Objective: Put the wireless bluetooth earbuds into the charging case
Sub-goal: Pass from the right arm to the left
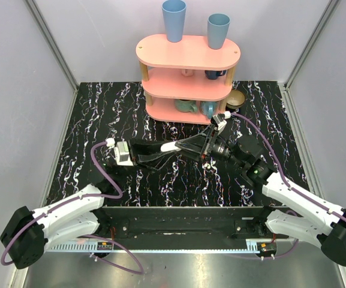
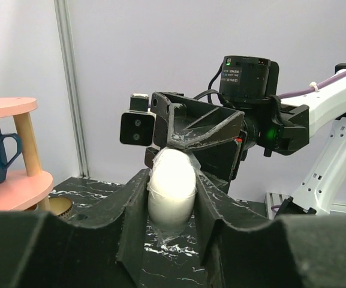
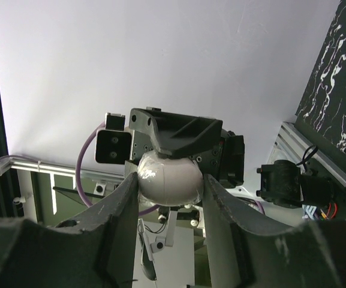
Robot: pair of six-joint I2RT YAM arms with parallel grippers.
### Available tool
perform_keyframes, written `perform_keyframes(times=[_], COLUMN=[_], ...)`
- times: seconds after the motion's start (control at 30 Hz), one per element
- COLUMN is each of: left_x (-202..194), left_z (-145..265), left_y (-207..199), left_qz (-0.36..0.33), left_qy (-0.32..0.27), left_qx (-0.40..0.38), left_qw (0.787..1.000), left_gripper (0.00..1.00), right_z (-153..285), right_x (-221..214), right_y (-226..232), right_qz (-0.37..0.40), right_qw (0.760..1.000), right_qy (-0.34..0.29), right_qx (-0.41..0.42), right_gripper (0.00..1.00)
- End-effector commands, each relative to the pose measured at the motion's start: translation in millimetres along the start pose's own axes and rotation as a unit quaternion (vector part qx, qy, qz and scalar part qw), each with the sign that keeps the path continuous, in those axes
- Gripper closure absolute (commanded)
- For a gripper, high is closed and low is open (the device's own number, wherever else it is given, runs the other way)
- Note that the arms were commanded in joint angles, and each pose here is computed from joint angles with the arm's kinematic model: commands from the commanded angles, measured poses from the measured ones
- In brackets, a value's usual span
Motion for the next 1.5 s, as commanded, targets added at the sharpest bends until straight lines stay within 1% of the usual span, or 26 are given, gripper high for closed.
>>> perform_keyframes(times=[0.0,0.03,0.13,0.2,0.37,0.4,0.53,0.6,0.67,0.7,0.73,0.8,0.83,0.87,0.93,0.97,1.0,1.03,1.17,1.23,1.27,1.33,1.37,1.4,1.43,1.47], left_x=[16,15,14,13,13,14,15,15,16,16,16,16,17,16,18,17,17,17,16,15,15,15,13,16,13,12], left_z=[-10,-10,-10,-9,-8,-9,-10,-11,-11,-12,-11,-11,-10,-10,-11,-11,-11,-11,-13,-15,-15,-15,-14,-13,-11,-9], left_y=[-4,-4,-4,-4,-4,-4,-4,-4,-4,-4,-4,-4,-4,-4,-4,-4,-4,-4,-4,-4,-3,-2,-1,-1,-1,0], left_qz=[-0.017,-0.016,-0.015,-0.013,-0.015,-0.016,-0.017,-0.018,-0.018,-0.016,-0.016,-0.016,-0.017,-0.018,-0.020,-0.020,-0.020,-0.019,-0.018,-0.017,-0.017,-0.018,-0.017,-0.024,-0.023,-0.024], left_qy=[-0.023,-0.022,-0.018,-0.014,-0.015,-0.016,-0.018,-0.017,-0.016,-0.018,-0.018,-0.023,-0.025,-0.025,-0.025,-0.023,-0.020,-0.019,-0.013,-0.008,-0.005,-0.002,0.004,-0.001,0.003,0.007], left_qx=[-0.023,-0.023,-0.022,-0.020,-0.019,-0.018,-0.020,-0.023,-0.026,-0.023,-0.023,-0.021,-0.020,-0.021,-0.022,-0.023,-0.025,-0.024,-0.028,-0.032,-0.032,-0.028,-0.022,-0.015,-0.007,-0.001], left_qw=[0.999,0.999,0.999,1.000,1.000,1.000,0.999,0.999,0.999,0.999,0.999,0.999,0.999,0.999,0.999,0.999,0.999,0.999,0.999,0.999,0.999,0.999,1.000,1.000,1.000,1.000], left_gripper=[0.59,0.54,0.52,0.47,0.48,0.49,0.63,0.66,0.72,0.72,0.71,0.54,0.54,0.59,0.60,0.63,0.67,0.68,0.85,0.94,0.98,1.00,1.00,1.00,1.00,1.00], right_z=[1,1,0,0,-1,-1,-1,0,0,-1,-1,-1,-1,-1,-1,-1,-1,-1,-1,0,1,3,5,6,10,13], right_x=[3,3,4,4,5,5,5,5,5,4,4,4,4,3,4,4,4,4,4,3,3,3,3,6,6,8], right_y=[15,16,18,19,20,20,19,18,17,17,16,15,14,15,15,15,15,15,15,13,14,16,11,17,17,16], right_qz=[0.022,0.024,0.028,0.029,0.030,0.028,0.028,0.026,0.025,0.024,0.024,0.023,0.022,0.022,0.022,0.022,0.023,0.022,0.023,0.022,0.027,0.044,0.069,0.090,0.106,0.160], right_qw=[0.999,0.999,0.999,0.998,0.998,0.998,0.998,0.999,0.999,0.999,0.999,0.999,0.999,0.999,0.999,0.999,0.999,0.999,0.999,0.999,0.999,0.998,0.997,0.996,0.994,0.986], right_qy=[-0.005,-0.005,-0.006,-0.006,-0.008,-0.008,-0.008,-0.008,-0.008,-0.006,-0.005,-0.004,-0.004,-0.003,-0.003,-0.004,-0.004,-0.003,-0.004,-0.006,-0.007,-0.016,-0.016,-0.024,-0.030,-0.033], right_qx=[0.038,0.040,0.044,0.047,0.049,0.050,0.049,0.047,0.046,0.044,0.043,0.038,0.036,0.037,0.037,0.037,0.038,0.038,0.040,0.038,0.041,0.042,0.019,0.011,-0.019,-0.031], right_gripper=[0.80,0.80,0.80,0.80,0.80,0.80,0.80,0.80,0.80,0.80,0.80,0.80,0.80,0.80,0.80,0.80,0.80,0.80,0.78,0.70,0.53,0.38,0.24,0.19,0.15,0.13])
Point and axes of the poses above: each gripper's point midway between its finger pads, its own z axis back along the fingers, its own y axis along the line the jaws close on, x = y × z, the point moved 10 cm from there along z, back along the fingers, and after that the axes turned 11 degrees about z, right-handed, at the moved point
